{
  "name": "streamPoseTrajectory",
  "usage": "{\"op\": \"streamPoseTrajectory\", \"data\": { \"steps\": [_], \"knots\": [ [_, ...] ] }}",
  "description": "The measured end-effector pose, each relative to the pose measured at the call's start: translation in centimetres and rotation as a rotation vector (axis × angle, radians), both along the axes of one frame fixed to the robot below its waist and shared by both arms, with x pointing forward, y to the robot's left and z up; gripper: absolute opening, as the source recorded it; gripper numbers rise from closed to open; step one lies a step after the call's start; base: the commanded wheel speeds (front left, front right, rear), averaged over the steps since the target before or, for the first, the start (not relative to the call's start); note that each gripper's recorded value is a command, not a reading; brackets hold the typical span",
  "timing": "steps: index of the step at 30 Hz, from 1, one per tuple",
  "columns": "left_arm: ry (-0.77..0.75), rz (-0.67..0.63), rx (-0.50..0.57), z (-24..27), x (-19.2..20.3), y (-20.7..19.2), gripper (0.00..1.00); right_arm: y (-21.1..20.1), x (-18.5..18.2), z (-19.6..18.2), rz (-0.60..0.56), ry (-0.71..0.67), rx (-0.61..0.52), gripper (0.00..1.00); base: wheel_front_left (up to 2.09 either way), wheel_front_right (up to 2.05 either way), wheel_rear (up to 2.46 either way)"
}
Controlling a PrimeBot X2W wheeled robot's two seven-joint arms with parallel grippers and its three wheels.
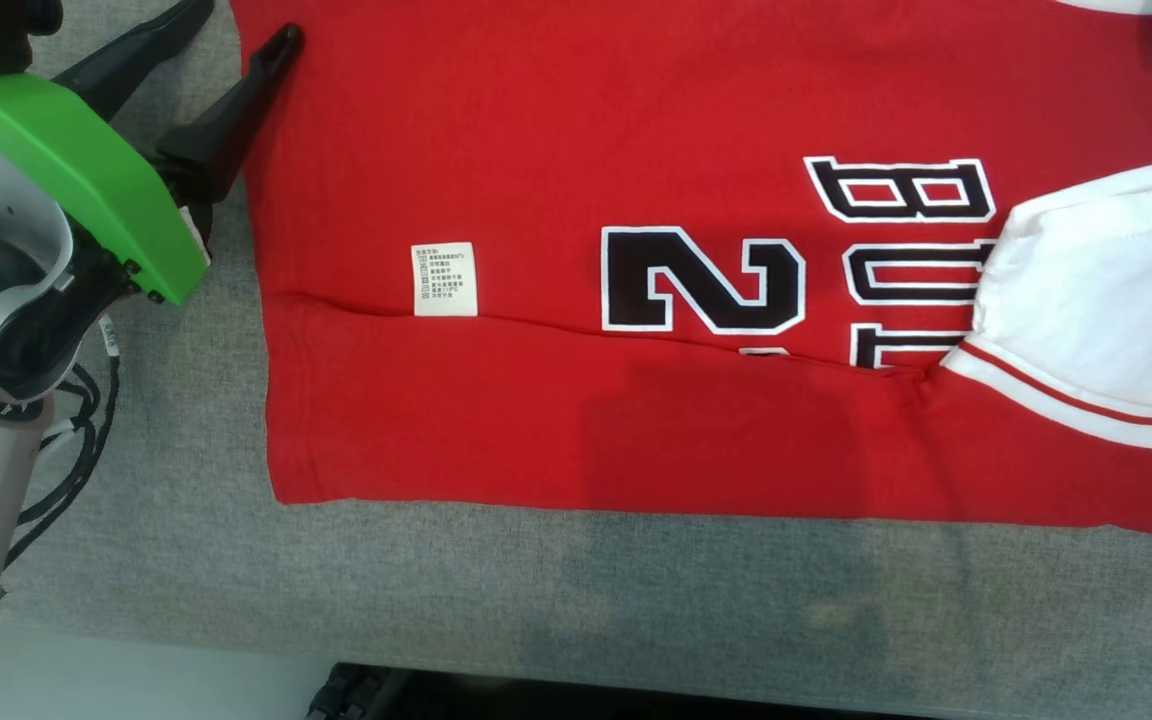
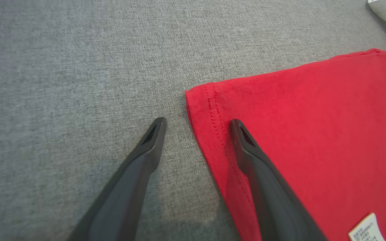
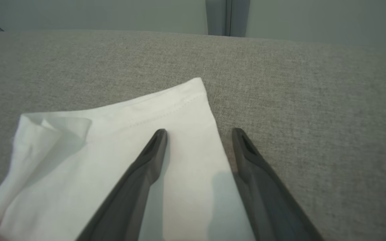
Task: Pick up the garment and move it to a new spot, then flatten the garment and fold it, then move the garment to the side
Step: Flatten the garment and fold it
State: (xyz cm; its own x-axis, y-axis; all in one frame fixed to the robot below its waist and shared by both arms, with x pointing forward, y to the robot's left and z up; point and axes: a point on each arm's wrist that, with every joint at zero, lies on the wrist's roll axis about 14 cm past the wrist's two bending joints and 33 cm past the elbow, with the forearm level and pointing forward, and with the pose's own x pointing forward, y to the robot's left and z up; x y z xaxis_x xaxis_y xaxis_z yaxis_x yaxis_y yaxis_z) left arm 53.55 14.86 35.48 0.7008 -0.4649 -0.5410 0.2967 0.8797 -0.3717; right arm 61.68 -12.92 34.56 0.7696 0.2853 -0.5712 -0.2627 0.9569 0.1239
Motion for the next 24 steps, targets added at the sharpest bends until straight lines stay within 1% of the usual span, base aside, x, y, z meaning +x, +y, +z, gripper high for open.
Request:
{"op": "streamPoseTrajectory", "data": {
  "steps": [2, 6, 7, 8, 9, 10, 11, 12, 13, 14, 17, 20, 24],
  "knots": [
    [0.009, 0.021, -0.026, -0.4, 0.1, -0.3, 1.0, 0.4, 0.5, -0.4, -0.001, -0.003, 0.009, 1.0, 0.0, 0.0, 0.0],
    [0.018, 0.026, -0.043, -0.4, 0.4, -0.6, 1.0, 0.8, 1.0, -0.5, 0.002, 0.002, 0.01, 1.0, 0.0, 0.0, 0.0],
    [0.018, 0.023, -0.047, -0.4, 0.4, -0.7, 0.93, 0.8, 1.1, -0.5, 0.002, 0.002, 0.007, 1.0, 0.0, 0.0, 0.0],
    [0.017, 0.024, -0.05, -0.3, 0.5, -0.8, 0.62, 0.7, 1.2, -0.6, 0.002, 0.0, 0.004, 1.0, 0.0, 0.0, 0.0],
    [0.018, 0.027, -0.052, -0.4, 0.5, -0.9, 0.46, 0.7, 1.2, -0.6, 0.003, -0.004, -0.001, 1.0, 0.0, 0.0, 0.0],
    [0.019, 0.028, -0.053, -0.4, 0.5, -0.9, 0.32, 0.6, 1.2, -0.6, 0.003, -0.004, -0.006, 0.98, 0.0, 0.0, 0.0],
    [0.018, 0.027, -0.052, -0.3, 0.5, -1.0, 0.09, 0.7, 1.3, -0.6, 0.003, -0.002, -0.008, 0.59, 0.0, 0.0, 0.0],
    [0.019, 0.03, -0.05, -0.2, 0.6, -0.9, 0.0, 0.8, 1.4, -0.5, 0.004, -0.002, -0.008, 0.41, 0.0, 0.0, 0.0],
    [0.024, 0.036, -0.055, -0.3, 0.6, -0.8, 0.0, 0.8, 1.5, -0.5, 0.0, -0.002, -0.005, 0.23, 0.0, 0.0, 0.0],
    [0.029, 0.04, -0.059, -0.3, 0.5, -0.8, 0.0, 0.9, 1.6, -0.4, -0.006, 0.0, 0.0, 0.0, 0.0, 0.0, 0.0],
    [0.038, 0.032, -0.075, -0.5, 0.3, -1.6, 0.0, 1.3, 2.0, -0.2, -0.012, -0.01, 0.024, 0.0, 0.0, 0.0, 0.0],
    [0.036, 0.033, -0.073, -0.6, 0.4, -1.5, 0.0, 2.0, 2.1, 0.3, -0.005, -0.039, 0.052, 0.0, 0.0, 0.0, 0.0],
    [0.029, 0.027, -0.071, -0.7, 0.6, -1.4, 0.0, 3.3, 3.0, 2.5, 0.001, -0.114, 0.126, 0.0, 0.0, 0.0, 0.0]
  ]
}}
